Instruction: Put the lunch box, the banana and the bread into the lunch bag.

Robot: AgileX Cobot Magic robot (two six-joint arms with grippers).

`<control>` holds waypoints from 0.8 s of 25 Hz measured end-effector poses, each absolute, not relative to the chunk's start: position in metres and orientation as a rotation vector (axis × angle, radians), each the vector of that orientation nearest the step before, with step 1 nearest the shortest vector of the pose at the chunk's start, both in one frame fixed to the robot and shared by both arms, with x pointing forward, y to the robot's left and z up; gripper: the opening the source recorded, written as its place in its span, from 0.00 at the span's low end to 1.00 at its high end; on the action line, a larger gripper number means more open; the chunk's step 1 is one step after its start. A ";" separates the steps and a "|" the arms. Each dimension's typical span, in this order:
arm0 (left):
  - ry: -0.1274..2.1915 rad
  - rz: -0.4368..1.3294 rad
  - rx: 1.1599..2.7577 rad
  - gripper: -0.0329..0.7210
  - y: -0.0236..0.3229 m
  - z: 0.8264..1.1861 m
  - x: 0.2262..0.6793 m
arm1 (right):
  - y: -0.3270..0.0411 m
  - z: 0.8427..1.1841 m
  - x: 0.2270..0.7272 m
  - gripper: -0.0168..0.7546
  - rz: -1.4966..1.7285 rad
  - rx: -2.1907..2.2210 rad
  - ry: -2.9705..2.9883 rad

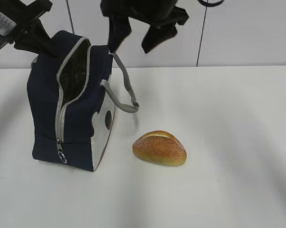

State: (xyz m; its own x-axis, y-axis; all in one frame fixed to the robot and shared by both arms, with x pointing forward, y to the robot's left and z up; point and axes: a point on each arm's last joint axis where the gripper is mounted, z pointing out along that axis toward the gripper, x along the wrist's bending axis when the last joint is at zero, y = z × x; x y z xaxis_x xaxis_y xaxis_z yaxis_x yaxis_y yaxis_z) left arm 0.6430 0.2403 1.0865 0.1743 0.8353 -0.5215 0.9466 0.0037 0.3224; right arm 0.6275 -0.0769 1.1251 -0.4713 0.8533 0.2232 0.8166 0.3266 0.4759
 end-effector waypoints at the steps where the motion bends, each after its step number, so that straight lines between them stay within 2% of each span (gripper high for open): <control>1: 1.679 -0.236 1.848 0.04 0.240 1.086 0.643 | -0.082 1.121 0.620 0.78 0.780 1.569 2.524; 10: 1.680 -0.235 1.849 0.04 0.240 1.086 0.643 | -0.120 1.062 0.565 0.78 0.345 1.359 2.775; 16: 1.680 -0.236 1.848 0.04 0.241 1.086 0.643 | -0.125 1.010 0.557 0.78 0.354 1.160 2.824; 20: 1.680 -0.236 1.848 0.04 0.241 1.086 0.643 | -0.122 1.002 0.562 0.78 0.421 0.978 2.808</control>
State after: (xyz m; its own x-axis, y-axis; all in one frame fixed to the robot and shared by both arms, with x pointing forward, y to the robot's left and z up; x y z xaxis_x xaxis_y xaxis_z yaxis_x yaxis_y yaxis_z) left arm 0.6430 0.2406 1.0864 0.1737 0.8354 -0.5215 0.9469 0.0038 0.3216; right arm 0.5625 -0.1223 1.0023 -0.7795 0.6253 -0.0381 0.5866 0.7499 0.3058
